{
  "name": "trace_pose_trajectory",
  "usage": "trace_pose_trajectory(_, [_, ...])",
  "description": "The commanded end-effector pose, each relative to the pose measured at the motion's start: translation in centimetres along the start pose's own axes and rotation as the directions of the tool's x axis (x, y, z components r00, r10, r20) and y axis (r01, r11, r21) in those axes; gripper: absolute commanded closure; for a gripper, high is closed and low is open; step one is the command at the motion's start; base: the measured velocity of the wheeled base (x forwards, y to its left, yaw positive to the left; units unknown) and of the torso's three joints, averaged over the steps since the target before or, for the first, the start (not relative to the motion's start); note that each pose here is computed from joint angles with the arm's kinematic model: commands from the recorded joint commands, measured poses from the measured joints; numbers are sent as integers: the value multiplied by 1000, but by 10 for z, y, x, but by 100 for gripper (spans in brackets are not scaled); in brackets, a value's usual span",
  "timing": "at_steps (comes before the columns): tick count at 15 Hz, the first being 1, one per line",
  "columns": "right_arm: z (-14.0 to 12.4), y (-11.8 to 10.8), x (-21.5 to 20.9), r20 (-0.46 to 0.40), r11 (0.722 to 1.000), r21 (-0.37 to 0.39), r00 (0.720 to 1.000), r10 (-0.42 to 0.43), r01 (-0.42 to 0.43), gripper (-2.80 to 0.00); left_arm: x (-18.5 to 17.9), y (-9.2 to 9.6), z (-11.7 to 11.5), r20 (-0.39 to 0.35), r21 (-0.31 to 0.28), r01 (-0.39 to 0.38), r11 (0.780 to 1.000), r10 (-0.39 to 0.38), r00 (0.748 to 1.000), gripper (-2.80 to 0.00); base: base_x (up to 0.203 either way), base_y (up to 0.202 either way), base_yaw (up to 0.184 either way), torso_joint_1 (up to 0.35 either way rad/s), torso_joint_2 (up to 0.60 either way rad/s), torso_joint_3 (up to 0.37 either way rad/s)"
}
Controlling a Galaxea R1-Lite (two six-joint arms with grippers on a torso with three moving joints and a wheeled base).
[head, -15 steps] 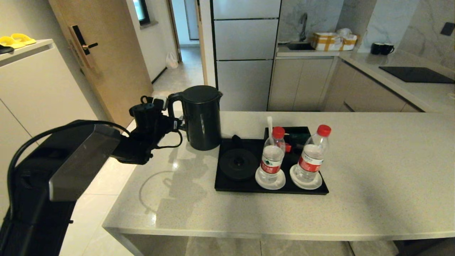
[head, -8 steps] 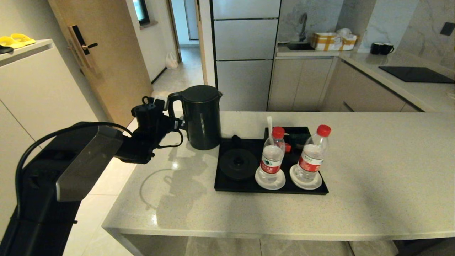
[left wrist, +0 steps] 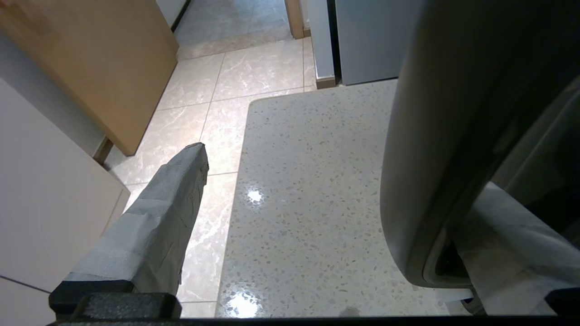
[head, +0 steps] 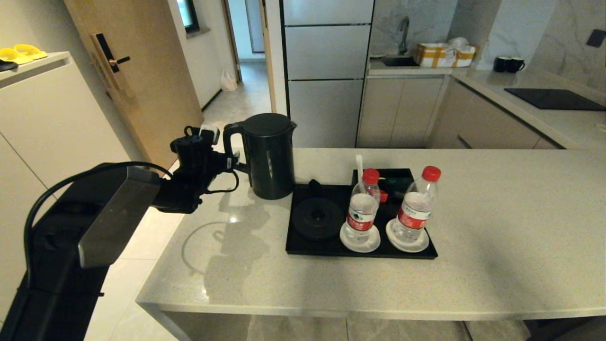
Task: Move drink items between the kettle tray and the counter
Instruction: Return the kettle to its original position
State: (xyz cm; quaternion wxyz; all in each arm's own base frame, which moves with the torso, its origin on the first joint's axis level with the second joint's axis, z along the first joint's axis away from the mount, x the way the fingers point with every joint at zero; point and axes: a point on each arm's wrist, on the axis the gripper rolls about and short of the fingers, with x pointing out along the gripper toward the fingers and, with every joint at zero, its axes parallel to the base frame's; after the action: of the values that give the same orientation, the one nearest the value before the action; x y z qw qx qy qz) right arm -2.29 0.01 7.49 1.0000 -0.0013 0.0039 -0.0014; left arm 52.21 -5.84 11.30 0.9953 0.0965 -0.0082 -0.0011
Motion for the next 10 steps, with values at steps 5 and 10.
trace_pose_trajectory(5, [0, 0, 0, 2, 1000, -2, 1000, -2, 2, 0, 4, 1, -4, -14, -8, -1, 1000, 1, 1000, -280, 0, 0, 0, 0, 0, 0])
trace_pose_trajectory(10, [0, 0, 0, 2, 1000, -1, 1000, 0, 0, 0, 9, 1, 1, -9, -13, -1, 1000, 1, 1000, -280, 0, 0, 0, 0, 0, 0])
